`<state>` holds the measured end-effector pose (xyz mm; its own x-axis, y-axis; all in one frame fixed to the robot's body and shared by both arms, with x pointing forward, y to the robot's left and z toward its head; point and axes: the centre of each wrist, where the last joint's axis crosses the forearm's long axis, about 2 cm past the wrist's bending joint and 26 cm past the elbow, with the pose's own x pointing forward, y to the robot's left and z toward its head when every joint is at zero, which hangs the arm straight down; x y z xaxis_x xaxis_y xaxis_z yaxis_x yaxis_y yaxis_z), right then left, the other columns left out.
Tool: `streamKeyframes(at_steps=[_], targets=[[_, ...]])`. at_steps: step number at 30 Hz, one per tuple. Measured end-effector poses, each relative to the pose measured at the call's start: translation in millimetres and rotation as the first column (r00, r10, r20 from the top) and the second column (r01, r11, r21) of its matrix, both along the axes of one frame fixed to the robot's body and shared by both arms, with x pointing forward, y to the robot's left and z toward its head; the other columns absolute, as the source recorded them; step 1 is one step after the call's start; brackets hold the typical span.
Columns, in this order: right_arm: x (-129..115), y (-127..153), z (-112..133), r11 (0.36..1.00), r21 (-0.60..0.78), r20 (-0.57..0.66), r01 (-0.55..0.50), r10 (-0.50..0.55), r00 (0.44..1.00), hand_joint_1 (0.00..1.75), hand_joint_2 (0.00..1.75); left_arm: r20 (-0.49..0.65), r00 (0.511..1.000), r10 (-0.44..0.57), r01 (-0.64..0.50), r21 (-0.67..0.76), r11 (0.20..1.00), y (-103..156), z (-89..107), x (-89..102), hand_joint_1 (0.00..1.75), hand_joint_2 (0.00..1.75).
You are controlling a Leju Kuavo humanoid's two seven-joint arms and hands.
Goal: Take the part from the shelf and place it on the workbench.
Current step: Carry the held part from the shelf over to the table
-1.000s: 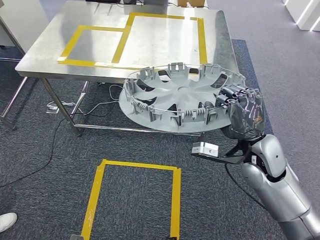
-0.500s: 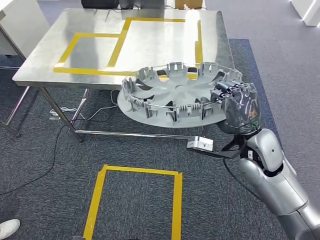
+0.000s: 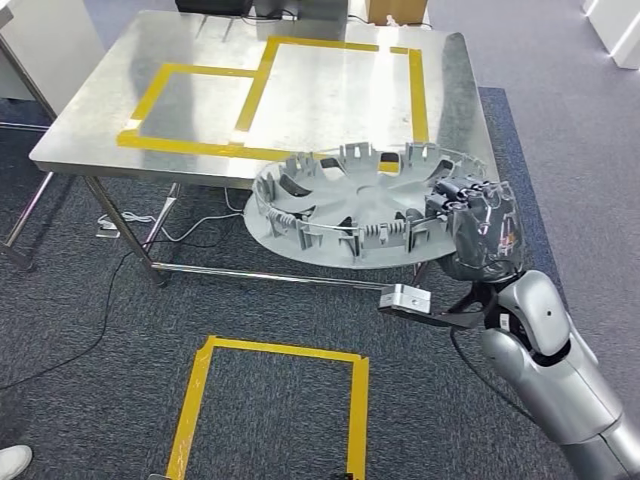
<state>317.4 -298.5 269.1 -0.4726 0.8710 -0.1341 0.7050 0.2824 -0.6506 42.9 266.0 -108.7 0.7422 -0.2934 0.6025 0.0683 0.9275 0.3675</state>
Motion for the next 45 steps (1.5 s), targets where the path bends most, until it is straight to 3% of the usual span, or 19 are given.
streamKeyframes(at_steps=[45], targets=[[-14.0,-14.0,-7.5,0.999,-0.022,-0.025,0.027,-0.027,0.999,1.75,1.75,-0.001,0.999,-0.032,0.032,-0.002,0.999,-3.0,0.5,3.1,0.00,1.75]])
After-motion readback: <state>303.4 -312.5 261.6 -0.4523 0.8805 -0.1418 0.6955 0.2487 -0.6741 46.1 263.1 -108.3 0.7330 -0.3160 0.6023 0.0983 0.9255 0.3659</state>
